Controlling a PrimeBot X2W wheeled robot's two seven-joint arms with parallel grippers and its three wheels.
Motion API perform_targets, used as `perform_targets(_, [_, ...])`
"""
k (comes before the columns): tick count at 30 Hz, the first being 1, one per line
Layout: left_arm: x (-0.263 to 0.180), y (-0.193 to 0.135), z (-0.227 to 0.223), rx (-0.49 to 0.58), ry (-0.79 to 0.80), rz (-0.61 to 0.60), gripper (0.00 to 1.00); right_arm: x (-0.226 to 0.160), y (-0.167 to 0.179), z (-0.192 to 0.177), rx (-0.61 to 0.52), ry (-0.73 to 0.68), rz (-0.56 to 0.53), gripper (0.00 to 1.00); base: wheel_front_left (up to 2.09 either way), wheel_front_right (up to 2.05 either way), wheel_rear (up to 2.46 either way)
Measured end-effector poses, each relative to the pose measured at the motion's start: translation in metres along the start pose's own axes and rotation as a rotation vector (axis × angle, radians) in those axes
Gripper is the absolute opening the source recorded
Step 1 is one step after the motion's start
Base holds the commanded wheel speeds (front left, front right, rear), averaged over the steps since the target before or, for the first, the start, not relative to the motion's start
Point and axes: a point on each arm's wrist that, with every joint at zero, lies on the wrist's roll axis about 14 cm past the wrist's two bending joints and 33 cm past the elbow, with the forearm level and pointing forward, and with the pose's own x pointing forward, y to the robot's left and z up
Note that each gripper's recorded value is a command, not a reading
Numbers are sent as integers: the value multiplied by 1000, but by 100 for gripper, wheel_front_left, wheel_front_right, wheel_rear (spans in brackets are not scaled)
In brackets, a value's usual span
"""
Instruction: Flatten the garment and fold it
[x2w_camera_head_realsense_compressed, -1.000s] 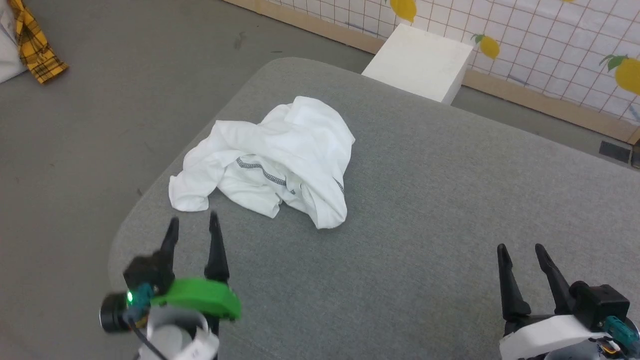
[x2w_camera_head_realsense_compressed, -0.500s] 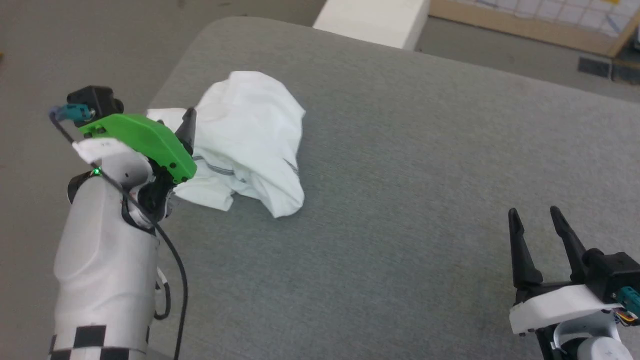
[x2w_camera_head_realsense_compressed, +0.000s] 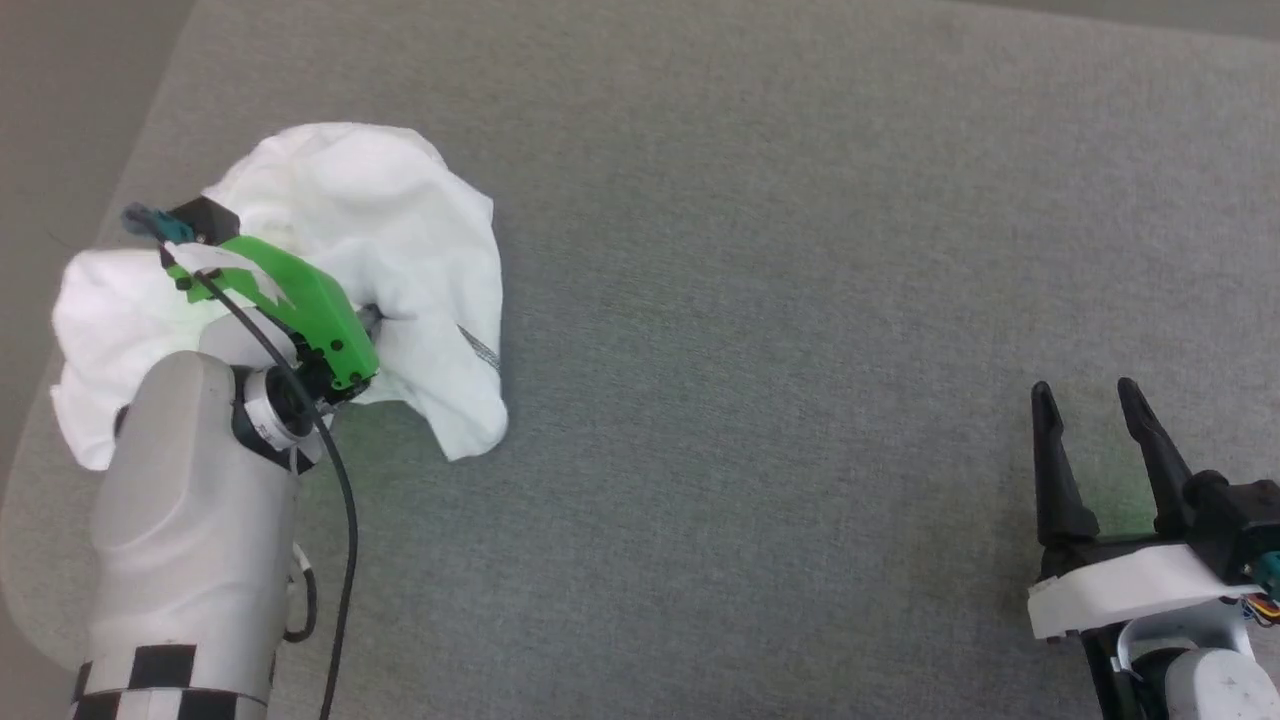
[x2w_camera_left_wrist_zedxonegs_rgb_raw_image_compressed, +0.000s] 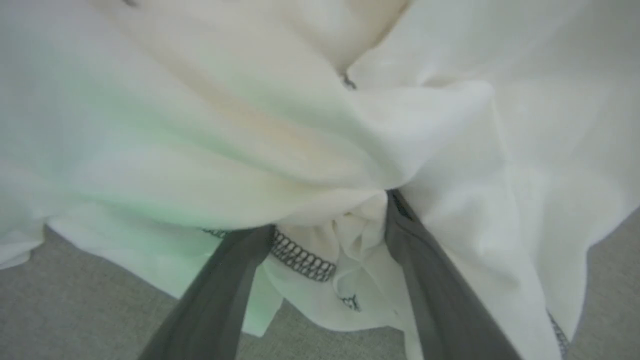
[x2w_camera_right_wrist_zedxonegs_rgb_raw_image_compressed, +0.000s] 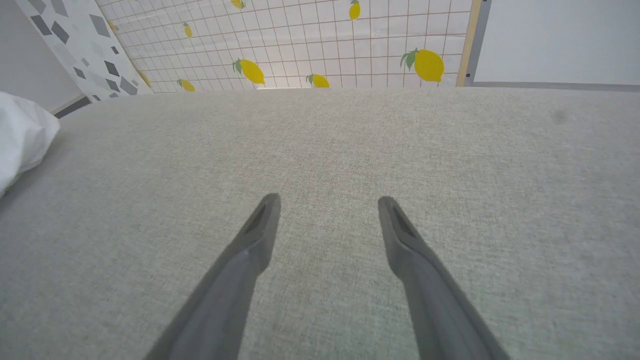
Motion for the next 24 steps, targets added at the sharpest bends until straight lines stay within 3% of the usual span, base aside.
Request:
perform_targets(2, [7, 0, -7, 13, 31, 9, 96, 2, -3, -5, 4, 10, -8, 100, 0, 0, 0])
perform_targets(3, [9, -1, -7, 17, 31, 11, 32, 3, -4, -6, 5, 11, -10, 100, 0, 0, 0])
perform_targets(4, [10, -1, -5, 14, 18, 15, 0, 5, -5, -7, 7, 12, -11, 100, 0, 0, 0])
perform_targets(14, [-11, 9, 39, -12, -343, 6, 0, 8, 7, -6, 9, 12, 20, 100, 0, 0, 0])
perform_targets(20, [-78, 5, 123, 17, -670, -49, 0, 4, 25, 6, 23, -22, 64, 100, 0, 0, 0])
perform_targets(24, [-149, -21, 186, 80, -899, -140, 0, -3, 33, 17, 36, -51, 80, 100, 0, 0, 0])
